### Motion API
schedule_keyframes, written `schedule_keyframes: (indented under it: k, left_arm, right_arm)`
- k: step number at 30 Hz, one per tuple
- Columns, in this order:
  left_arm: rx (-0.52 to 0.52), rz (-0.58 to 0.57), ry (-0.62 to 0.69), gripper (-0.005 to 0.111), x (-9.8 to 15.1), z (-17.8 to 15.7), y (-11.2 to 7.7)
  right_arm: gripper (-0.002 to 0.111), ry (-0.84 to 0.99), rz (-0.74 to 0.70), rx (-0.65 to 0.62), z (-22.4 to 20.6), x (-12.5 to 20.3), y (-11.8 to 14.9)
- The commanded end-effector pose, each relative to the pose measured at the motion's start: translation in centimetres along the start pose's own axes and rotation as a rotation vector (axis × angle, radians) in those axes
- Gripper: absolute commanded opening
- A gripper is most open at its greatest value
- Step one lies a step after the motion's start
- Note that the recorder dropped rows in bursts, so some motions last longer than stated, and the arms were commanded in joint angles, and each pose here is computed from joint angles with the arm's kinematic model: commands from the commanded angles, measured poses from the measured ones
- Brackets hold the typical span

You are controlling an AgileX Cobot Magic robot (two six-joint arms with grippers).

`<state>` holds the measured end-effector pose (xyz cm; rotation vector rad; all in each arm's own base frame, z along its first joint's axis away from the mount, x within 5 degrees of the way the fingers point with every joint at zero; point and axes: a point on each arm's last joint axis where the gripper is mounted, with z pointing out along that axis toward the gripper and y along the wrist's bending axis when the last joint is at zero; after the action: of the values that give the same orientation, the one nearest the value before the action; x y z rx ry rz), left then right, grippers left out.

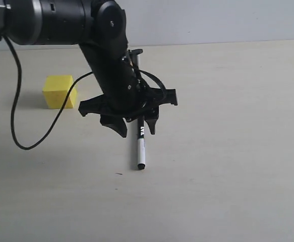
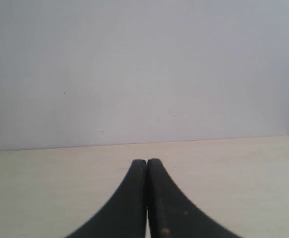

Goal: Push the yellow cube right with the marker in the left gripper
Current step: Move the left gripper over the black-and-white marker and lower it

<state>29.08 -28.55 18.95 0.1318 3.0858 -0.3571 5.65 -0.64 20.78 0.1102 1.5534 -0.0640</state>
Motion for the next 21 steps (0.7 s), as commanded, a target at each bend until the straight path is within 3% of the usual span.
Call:
schedule_keyframes:
  k: [1,16,21]
  left_arm:
    - [-0.071,-0.012,0.066,0.056,-0.5,1.2,-0.8]
    - [-0.110,-0.023,0.083,0.056,-1.6,3.9,-1.4]
    - [-0.104,0.056,0.052,0.056,-2.0,4.1,-1.4]
  right_arm:
    - [0.000,-0.008,-0.002,0.007,0.0,0.1,0.0]
    - [0.000,-0.008,-0.002,0.007,0.0,0.1,0.0]
    - [0.000,-0.008,-0.002,0.007,0.0,0.1,0.0]
